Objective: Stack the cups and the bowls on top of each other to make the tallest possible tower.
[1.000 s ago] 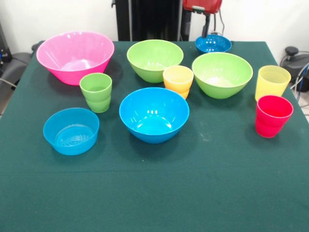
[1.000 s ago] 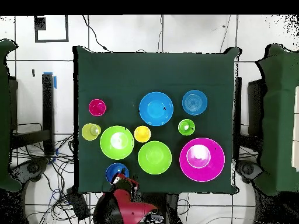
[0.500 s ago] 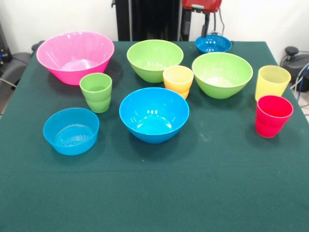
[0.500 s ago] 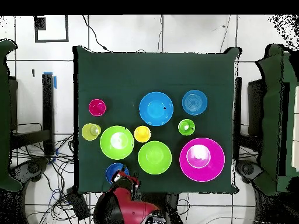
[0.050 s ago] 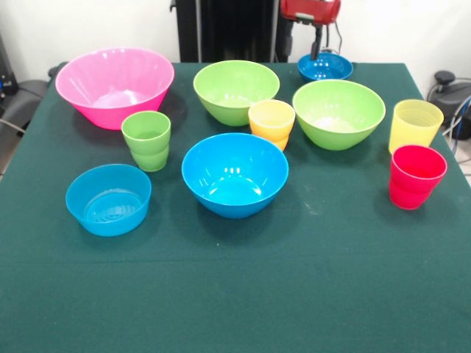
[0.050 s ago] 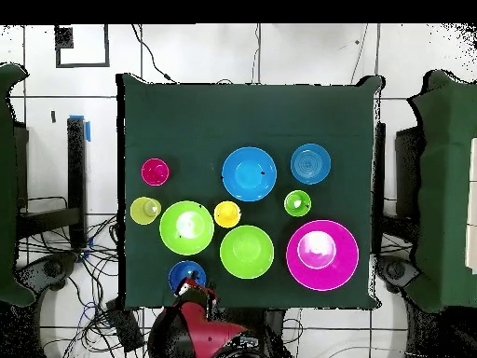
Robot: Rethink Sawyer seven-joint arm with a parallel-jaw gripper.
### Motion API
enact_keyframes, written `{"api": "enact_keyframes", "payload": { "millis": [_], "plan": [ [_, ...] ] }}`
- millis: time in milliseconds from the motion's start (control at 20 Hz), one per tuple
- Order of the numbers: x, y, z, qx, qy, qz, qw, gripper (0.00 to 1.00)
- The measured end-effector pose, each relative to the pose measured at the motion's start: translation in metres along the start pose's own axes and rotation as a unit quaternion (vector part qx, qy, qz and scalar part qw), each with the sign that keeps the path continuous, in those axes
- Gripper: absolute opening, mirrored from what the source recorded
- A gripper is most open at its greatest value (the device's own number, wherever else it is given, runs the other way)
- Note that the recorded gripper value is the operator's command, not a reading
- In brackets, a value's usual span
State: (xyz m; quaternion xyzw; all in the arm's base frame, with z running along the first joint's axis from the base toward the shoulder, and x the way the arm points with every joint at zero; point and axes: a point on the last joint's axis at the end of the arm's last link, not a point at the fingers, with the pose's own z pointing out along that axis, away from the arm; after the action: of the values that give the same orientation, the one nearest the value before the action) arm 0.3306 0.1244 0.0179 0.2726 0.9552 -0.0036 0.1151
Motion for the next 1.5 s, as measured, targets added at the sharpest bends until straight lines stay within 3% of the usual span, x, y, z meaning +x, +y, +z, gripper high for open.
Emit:
{"api": "enact_keyframes", "payload": {
  "millis": [350, 1500],
  "plan": [
    [0.016, 0.005, 0.007, 0.001, 0.008, 0.002, 1.0000, 1.00],
    [0.030, -0.012, 0.028, 0.015, 0.033, 0.019, 0.9991, 1.00]
  ]
}}
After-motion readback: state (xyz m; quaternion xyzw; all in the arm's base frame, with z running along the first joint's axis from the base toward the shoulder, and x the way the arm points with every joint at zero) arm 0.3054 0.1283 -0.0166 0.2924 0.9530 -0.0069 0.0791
